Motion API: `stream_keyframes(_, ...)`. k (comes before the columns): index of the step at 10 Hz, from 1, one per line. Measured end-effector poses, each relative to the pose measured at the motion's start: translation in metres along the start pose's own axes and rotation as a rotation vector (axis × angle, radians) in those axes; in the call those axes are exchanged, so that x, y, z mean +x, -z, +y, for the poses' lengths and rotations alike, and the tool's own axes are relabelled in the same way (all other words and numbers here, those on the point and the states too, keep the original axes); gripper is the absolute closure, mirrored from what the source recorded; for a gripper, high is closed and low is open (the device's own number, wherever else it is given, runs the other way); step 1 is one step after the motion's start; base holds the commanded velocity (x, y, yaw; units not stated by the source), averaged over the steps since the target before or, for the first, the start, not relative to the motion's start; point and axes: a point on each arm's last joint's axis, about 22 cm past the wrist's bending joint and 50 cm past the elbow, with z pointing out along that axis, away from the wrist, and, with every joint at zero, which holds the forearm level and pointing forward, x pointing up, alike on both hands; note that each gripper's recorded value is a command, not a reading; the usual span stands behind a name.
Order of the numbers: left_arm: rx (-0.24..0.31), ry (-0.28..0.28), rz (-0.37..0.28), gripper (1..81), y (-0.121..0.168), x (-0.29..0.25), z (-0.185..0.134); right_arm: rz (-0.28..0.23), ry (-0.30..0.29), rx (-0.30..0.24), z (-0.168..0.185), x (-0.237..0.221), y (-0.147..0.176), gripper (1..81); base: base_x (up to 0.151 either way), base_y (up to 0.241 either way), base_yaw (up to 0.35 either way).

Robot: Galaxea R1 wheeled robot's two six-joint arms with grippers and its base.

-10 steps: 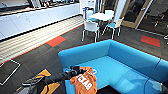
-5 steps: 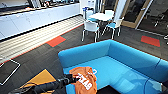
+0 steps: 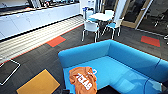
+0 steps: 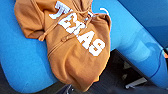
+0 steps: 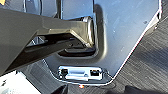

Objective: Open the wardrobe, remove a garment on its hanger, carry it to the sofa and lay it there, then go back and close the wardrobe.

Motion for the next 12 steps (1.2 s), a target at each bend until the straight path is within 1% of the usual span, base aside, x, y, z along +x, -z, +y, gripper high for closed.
stream_keyframes(2, 0.005, -0.001, -0.073, 1.0, 0.005, -0.07, -0.004, 0.005, 0.002, 0.0, 0.0, 0.002, 0.0, 1.0, 0.0, 0.0, 0.0)
stream_keyframes(3, 0.012, -0.006, -0.1, 1.0, 0.013, -0.098, -0.007, 0.017, 0.007, 0.001, 0.0, 0.008, 0.0, 1.0, 0.0, 0.0, 0.0)
stream_keyframes(5, 0.043, -0.016, -0.148, 1.0, 0.034, -0.153, -0.019, 0.053, 0.022, 0.002, -0.001, 0.024, 0.001, 1.0, 0.0, 0.0, 0.0)
stream_keyframes(8, 0.076, -0.007, -0.228, 1.0, 0.066, -0.234, -0.039, 0.102, 0.043, 0.004, -0.003, 0.043, 0.003, 1.0, 0.0, 0.0, 0.0)
stream_keyframes(10, 0.09, -0.015, -0.245, 1.0, 0.075, -0.254, -0.052, 0.135, 0.06, 0.004, -0.004, 0.055, 0.005, 1.0, 0.0, 0.0, 0.0)
stream_keyframes(12, 0.108, -0.029, -0.244, 1.0, 0.077, -0.259, -0.063, 0.167, 0.074, 0.004, -0.005, 0.068, 0.007, 1.0, 0.0, 0.0, 0.0)
